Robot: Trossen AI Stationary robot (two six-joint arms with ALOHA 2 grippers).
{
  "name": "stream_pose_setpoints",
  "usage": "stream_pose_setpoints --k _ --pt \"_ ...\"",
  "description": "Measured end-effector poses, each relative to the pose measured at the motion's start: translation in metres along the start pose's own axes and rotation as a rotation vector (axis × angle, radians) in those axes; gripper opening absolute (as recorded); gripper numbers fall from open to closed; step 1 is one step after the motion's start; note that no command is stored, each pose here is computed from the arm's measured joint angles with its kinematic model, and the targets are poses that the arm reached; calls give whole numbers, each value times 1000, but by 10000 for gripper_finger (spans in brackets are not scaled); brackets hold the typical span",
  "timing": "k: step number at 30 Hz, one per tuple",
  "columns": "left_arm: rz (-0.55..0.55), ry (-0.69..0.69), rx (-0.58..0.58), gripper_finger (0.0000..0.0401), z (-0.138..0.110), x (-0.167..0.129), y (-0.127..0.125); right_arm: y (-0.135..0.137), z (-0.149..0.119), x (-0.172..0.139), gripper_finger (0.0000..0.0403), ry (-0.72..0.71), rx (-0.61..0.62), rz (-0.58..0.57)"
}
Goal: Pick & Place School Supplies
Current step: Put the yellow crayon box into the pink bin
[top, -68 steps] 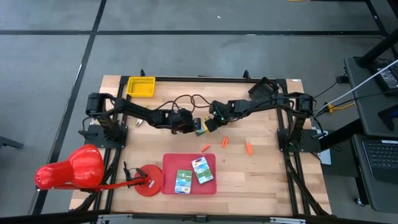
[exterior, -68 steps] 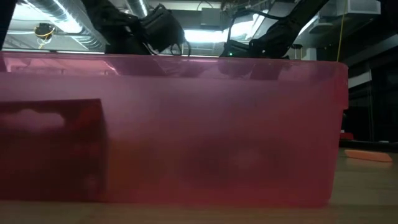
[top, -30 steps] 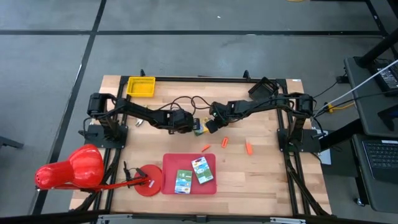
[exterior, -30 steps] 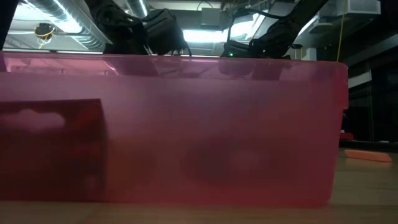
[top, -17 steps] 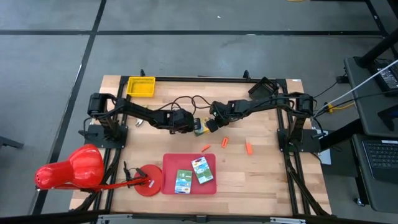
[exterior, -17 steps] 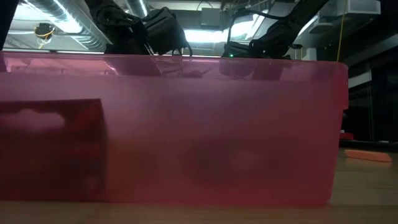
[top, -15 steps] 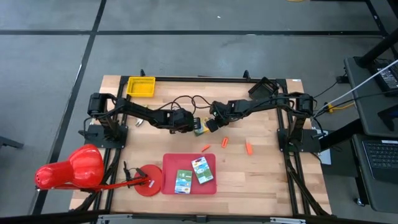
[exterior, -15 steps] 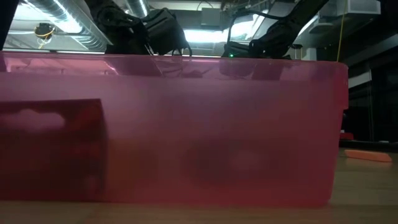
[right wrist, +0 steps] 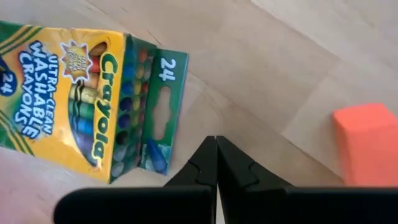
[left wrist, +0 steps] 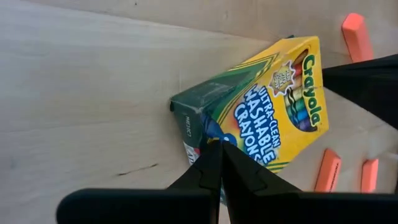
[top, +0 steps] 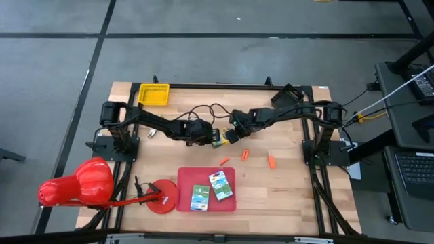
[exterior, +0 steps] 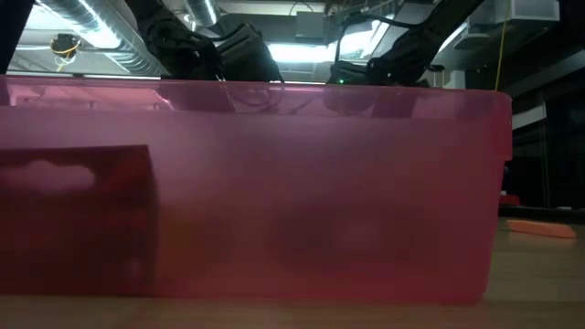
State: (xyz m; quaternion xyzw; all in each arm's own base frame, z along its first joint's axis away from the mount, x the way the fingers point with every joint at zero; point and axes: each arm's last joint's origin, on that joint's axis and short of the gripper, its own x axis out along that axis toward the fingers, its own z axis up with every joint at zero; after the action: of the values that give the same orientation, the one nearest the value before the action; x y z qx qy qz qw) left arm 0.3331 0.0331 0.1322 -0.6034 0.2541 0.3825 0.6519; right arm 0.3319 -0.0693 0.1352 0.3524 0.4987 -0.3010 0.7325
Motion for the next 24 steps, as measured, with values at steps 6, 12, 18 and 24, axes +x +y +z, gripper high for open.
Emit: stream_pose_setpoints --k 6,12,18,24 --pt "16 3 7 3 0 0 1 -3 0 -21 0 -29 -24 -33" --pt "64 5 17 3 -6 -2 5 -4 4 -32 0 -69 -13 -21" --pt "90 12 22 3 -10 -3 8 -3 4 -33 0 -70 -25 -3" --pt "119 22 13 3 -17 -4 11 3 7 -33 3 -67 -58 94"
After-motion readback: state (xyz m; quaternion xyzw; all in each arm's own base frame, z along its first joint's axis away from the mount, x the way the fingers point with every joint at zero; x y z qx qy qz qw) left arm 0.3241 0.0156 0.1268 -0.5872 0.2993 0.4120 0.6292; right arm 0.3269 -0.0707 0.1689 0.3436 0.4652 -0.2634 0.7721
